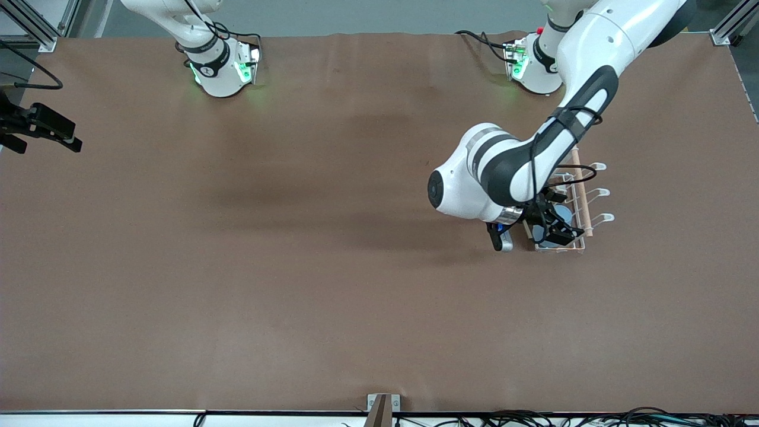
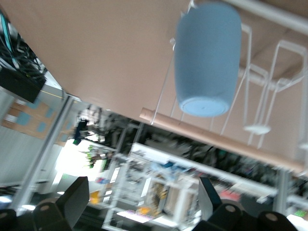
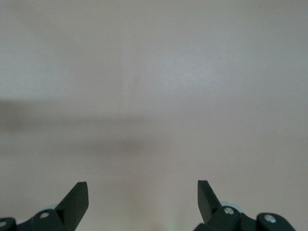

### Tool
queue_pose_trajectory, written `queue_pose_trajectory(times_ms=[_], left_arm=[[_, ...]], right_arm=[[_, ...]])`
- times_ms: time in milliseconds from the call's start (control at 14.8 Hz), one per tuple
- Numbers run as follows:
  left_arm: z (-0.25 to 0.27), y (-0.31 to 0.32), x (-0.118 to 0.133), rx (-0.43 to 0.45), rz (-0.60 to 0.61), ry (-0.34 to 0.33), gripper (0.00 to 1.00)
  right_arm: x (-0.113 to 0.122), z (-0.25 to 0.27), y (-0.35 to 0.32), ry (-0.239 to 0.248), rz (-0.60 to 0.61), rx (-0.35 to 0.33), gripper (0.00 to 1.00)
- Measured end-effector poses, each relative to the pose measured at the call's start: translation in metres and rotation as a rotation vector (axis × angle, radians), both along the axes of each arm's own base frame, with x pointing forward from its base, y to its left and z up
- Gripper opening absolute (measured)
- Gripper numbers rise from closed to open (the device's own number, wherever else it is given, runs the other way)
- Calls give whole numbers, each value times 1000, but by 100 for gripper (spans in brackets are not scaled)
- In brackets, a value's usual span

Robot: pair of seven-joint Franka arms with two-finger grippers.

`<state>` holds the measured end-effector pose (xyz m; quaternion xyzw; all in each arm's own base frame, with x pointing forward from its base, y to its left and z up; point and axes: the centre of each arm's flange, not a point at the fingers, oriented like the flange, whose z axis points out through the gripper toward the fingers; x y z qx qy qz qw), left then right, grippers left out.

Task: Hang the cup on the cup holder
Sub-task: 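Lower the cup onto a white hook with the left gripper, then open the left gripper to release the cup on the hook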

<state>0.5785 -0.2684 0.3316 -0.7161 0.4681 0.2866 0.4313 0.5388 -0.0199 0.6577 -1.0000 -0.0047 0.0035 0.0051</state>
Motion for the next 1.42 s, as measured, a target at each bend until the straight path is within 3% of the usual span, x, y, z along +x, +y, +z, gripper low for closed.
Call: queue_pose_trajectory(times_ms=[203, 609, 947, 1150, 1421], left_arm=[[21, -18, 2, -101, 123, -139, 100], [64, -29, 21, -390, 409, -311, 100], [92, -50, 19, -590, 635, -440, 100], [103, -61, 11, -635, 782, -497, 100], [139, -58, 10, -673, 827, -578, 100]], right_arm=[[0, 0, 0, 3, -1, 0, 100], [0, 0, -1, 3, -1, 0, 100], [0, 0, -1, 2, -1, 0, 100], [0, 0, -1, 2, -2, 0, 100], [0, 0, -1, 0, -2, 0, 100]])
